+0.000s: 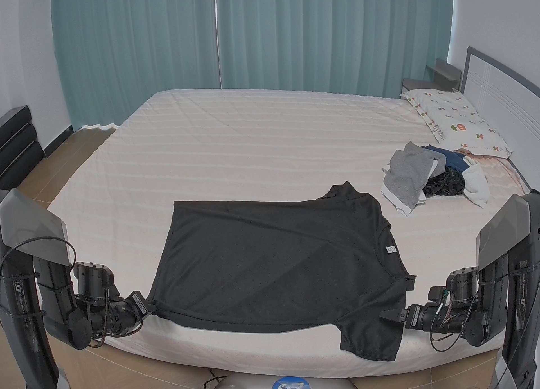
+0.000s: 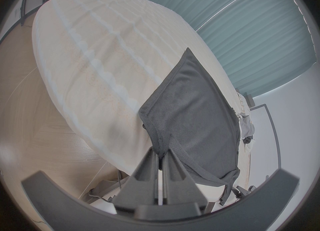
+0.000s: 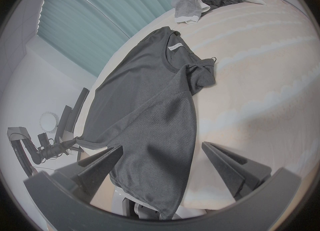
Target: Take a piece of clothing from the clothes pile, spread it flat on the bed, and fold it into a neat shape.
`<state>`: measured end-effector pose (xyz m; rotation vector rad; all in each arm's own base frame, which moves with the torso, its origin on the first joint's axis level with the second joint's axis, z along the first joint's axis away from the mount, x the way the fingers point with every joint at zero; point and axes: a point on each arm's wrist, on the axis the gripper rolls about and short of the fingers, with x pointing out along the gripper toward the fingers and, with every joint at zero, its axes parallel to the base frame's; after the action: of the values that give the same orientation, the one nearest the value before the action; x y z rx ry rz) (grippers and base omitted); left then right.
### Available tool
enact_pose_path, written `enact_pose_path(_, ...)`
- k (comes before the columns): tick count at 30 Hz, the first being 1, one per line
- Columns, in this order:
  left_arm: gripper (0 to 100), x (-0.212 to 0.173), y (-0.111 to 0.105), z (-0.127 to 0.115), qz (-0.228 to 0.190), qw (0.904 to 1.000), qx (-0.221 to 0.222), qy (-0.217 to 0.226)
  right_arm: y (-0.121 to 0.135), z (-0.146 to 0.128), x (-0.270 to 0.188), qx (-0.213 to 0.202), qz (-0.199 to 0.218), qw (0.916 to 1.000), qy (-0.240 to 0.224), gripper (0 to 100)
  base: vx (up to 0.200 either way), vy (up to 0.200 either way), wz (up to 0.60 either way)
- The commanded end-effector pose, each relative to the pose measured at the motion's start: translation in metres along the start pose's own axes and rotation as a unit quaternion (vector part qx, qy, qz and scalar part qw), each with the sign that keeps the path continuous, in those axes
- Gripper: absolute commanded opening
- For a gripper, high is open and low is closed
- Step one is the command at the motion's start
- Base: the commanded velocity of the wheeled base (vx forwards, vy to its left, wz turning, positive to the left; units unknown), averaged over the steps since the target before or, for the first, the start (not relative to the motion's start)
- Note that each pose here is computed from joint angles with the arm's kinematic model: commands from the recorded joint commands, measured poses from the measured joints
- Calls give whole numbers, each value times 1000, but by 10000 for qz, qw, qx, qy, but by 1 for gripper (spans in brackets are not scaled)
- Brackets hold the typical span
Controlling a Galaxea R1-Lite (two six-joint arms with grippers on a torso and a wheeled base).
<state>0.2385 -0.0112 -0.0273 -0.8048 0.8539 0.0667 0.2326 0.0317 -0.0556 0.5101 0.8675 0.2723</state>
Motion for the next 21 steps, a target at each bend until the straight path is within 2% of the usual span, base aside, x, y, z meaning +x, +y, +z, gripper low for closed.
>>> enact_pose_path(1,0,0,0,0,4,10000,-11,6,0,1,1,-24,27,10000,-53,100,0,0,0)
enact_pose_path(2,0,0,0,0,4,10000,-11,6,0,1,1,-24,27,10000,-53,0,0,0,0)
enact_pose_path(15,0,0,0,0,7,10000,-16,1,-6,-9,-23,52,-278,9995,137,0,0,0,0)
enact_pose_path(21,0,-2,0,-1,7,10000,-16,1,-11,-2,-31,84,-351,9993,-81,0,0,0,0)
